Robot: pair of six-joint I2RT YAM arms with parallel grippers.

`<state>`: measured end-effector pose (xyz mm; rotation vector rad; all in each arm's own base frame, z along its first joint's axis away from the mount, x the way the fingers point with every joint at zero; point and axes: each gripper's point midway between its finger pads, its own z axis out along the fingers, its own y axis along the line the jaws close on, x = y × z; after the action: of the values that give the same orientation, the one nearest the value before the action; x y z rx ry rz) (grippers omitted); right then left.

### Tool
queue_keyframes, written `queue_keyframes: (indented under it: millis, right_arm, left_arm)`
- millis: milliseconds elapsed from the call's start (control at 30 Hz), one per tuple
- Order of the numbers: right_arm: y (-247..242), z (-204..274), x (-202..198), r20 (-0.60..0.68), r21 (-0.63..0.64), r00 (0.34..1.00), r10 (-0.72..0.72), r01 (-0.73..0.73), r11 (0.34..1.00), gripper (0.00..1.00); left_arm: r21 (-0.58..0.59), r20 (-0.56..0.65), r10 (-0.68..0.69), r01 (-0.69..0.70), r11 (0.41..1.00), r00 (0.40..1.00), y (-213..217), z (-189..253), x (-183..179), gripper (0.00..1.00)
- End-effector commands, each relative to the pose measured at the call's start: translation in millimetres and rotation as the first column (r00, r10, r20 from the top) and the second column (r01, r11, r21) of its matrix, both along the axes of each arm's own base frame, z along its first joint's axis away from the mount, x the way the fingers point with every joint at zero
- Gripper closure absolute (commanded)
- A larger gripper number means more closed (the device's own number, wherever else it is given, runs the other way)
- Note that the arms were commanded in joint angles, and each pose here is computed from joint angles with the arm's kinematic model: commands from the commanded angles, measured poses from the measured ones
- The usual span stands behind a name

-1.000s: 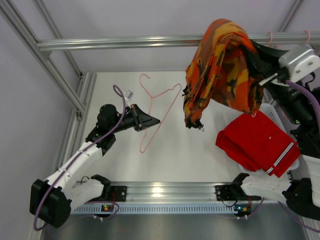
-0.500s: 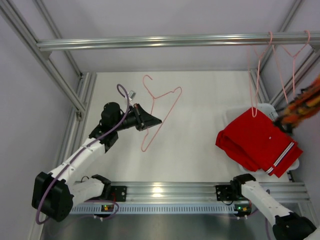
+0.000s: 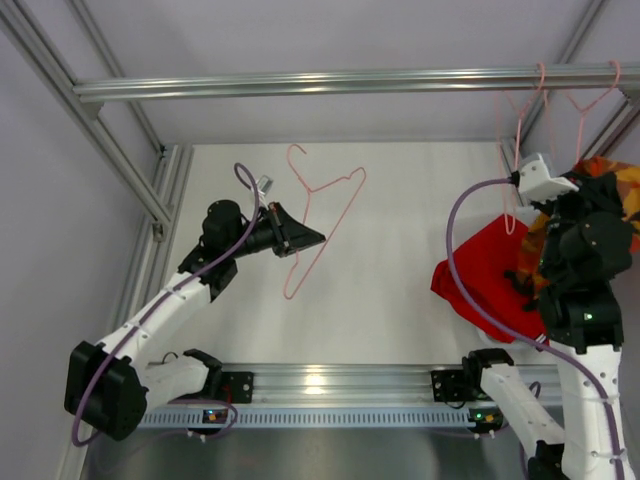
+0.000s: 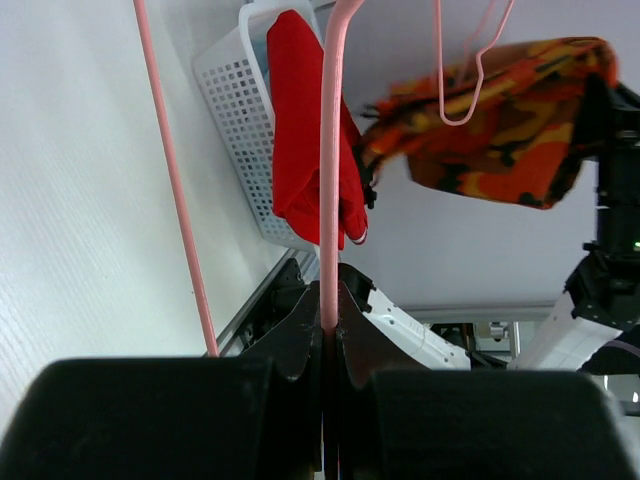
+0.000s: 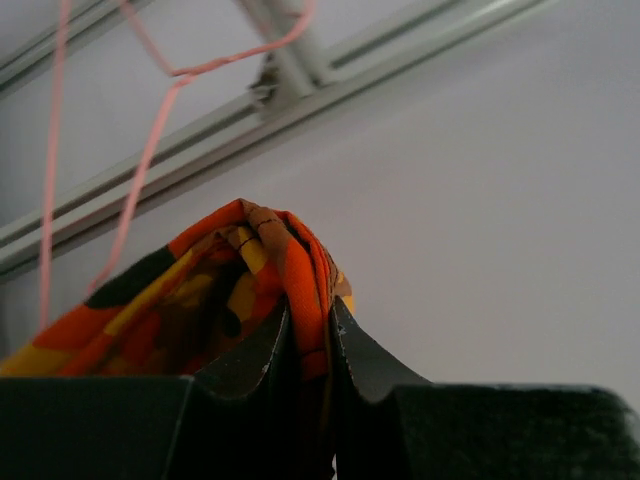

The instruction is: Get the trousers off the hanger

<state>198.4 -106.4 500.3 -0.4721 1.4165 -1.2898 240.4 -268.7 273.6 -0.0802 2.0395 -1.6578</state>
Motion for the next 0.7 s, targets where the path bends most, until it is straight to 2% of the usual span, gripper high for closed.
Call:
queue_keyframes:
  millis: [0,133,300,400,433,533,567,667]
  right_arm:
    - [-0.9,25.0,-17.3,0.172,-0.012,0.985,0.002,0.0,1.0,1.0]
    - [0.4,-4.3,0.1,0.118,0.006,0.993,0.005,-0.005,1.0,1.0]
    - [0.3,-30.8,-10.8,0.043,0.027,0.999,0.014,-0.016,1.0,1.0]
    - [4.2,-61.6,-26.5,-0.102,0.054,0.993,0.054,-0.048,0.997,1.0]
    - [8.1,-87.2,-29.0,-0.216,0.063,0.973,0.082,-0.069,0.996,1.0]
    - [17.0,-117.9,-45.6,-0.311,0.099,0.938,0.149,-0.124,0.987,1.0]
    - [18.5,-142.0,-50.8,-0.385,0.107,0.909,0.16,-0.128,0.986,1.0]
    - [24.0,-186.6,-49.0,-0.491,0.123,0.85,0.19,-0.148,0.981,1.0]
  left_arm:
    - [-0.055,0.12,-0.007,0.014,0.998,0.993,-3.7,38.3,2.9,1.0]
    - [-0.054,0.13,-0.004,0.011,0.998,0.991,-3.6,43.1,3.8,1.0]
    - [-0.039,0.136,-0.007,0.012,0.999,0.991,-3.2,42.1,3.5,1.0]
    - [-0.039,0.13,-0.007,0.012,0.999,0.991,-3.4,40.4,4.0,1.0]
    - [-0.038,0.129,-0.008,0.013,0.999,0.992,-3.9,39.9,4.6,1.0]
    - [-0.038,0.129,-0.01,0.015,0.999,0.992,-4.6,39.9,5.7,1.0]
    - [-0.037,0.125,-0.01,0.015,0.999,0.992,-4.9,38.9,6.2,1.0]
    - [-0.04,0.119,-0.008,0.013,0.999,0.993,-5.2,37.9,7.8,1.0]
